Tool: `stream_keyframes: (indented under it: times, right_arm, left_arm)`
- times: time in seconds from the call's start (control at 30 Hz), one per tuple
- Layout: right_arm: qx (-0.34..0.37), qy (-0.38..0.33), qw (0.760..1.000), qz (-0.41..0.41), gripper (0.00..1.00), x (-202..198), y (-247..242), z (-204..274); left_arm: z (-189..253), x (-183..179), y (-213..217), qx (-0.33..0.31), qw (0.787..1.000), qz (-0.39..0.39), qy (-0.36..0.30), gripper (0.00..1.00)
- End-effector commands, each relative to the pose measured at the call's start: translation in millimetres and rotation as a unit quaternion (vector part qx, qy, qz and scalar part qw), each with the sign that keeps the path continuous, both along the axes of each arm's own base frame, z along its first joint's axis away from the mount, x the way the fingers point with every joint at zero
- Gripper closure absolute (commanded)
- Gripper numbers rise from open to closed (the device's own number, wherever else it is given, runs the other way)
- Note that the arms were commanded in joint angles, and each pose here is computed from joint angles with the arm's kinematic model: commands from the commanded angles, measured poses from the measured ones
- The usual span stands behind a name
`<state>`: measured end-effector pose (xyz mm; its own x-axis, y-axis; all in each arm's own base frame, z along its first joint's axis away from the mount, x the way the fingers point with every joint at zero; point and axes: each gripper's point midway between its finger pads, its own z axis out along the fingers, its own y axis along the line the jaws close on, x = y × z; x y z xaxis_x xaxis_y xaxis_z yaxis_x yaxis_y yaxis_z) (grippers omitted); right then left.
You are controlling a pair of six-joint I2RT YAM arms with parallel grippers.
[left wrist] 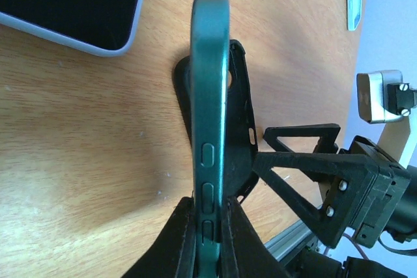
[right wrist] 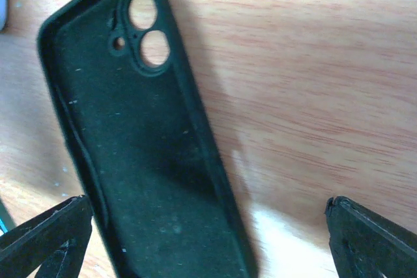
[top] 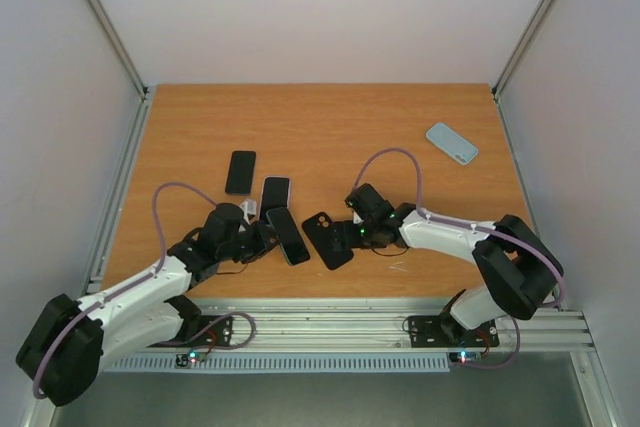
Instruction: Put the phone into the phone case
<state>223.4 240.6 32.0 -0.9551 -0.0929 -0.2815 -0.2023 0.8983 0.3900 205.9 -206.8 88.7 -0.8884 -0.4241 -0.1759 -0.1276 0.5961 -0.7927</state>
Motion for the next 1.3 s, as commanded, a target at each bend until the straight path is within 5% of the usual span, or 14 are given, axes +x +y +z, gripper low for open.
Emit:
stream_keyframes:
  times: [0.0,0.27,0.7,1.27]
  right_arm:
    - [0.011,0.048,0.999,0.006,0.02,-24,10,-15]
    - [0.080,0.044,0.996,0.026,0.02,-33,40,5]
    - [0.031,-0.017,0.999,-0.007,0.02,-20,3,16]
    - [0.115,0.046,0.991,0.043,0.11,-40,44,7]
  left_arm:
    - [27,9,-18,-0.055,0.997,-0.019,-0.041,1.00]
    - [27,7,-21,-0.055,0.997,-0.027,-0.042,1.00]
    - [27,6,-49,-0.044,0.997,-0.048,-0.033,1.00]
    - [13,8,-35,-0.001,1.000,-0.013,-0.022,0.99]
